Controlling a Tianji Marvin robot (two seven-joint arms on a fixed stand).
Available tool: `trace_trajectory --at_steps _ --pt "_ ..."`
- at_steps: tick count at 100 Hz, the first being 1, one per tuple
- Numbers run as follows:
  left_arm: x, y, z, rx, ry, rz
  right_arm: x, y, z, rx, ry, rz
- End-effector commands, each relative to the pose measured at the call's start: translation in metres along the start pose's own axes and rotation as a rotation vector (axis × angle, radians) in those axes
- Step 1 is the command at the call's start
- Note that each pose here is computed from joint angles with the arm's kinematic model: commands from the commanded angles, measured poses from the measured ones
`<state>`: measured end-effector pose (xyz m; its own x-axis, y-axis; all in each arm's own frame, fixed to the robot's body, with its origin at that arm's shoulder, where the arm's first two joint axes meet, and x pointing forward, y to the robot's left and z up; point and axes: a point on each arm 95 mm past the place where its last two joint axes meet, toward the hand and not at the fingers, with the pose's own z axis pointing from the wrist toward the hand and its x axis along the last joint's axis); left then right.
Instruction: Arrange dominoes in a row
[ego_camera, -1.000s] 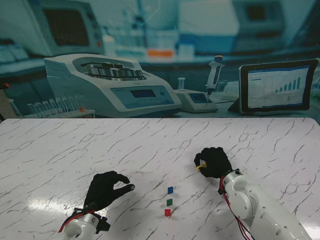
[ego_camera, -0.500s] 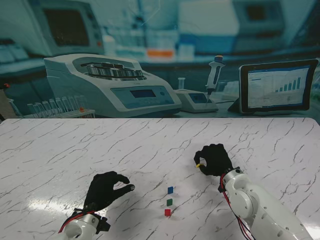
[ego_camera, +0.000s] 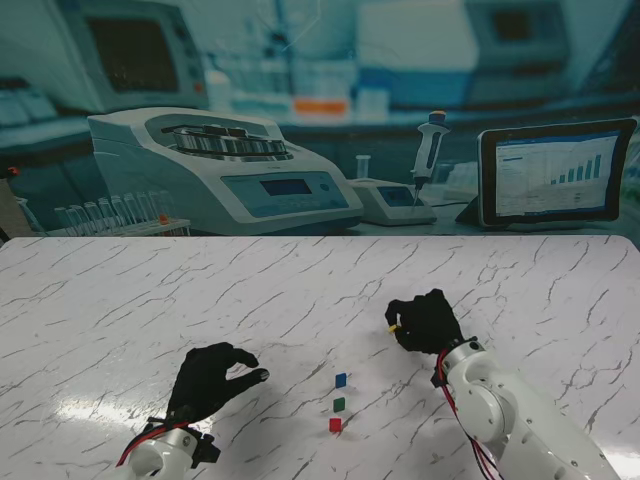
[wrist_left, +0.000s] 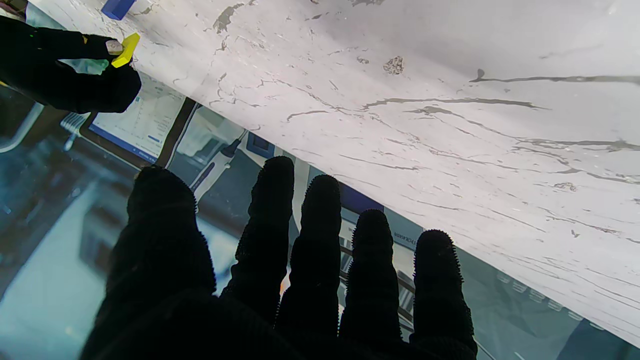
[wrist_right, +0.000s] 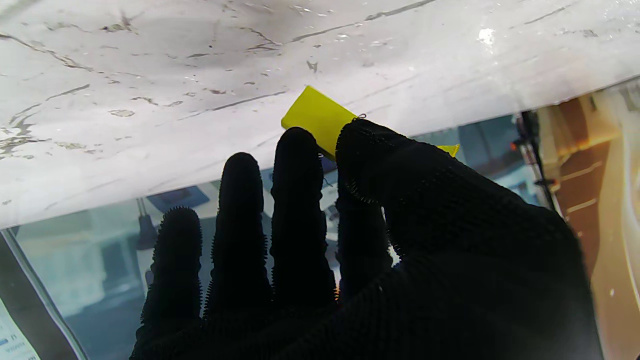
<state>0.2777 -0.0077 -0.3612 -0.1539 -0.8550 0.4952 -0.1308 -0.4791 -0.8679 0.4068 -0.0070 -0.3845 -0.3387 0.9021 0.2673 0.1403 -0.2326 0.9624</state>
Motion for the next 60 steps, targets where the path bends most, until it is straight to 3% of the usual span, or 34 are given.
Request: trace_trajectory --at_steps 1,60 --pt "0.003 0.004 -0.003 -0.012 0.020 -0.020 0.011 -0.002 -0.001 -0.007 0.019 0.026" --pt "0.000 0.003 -0.005 0.002 0.038 0.002 0.049 -0.003 -0.006 -0.027 0.089 0.096"
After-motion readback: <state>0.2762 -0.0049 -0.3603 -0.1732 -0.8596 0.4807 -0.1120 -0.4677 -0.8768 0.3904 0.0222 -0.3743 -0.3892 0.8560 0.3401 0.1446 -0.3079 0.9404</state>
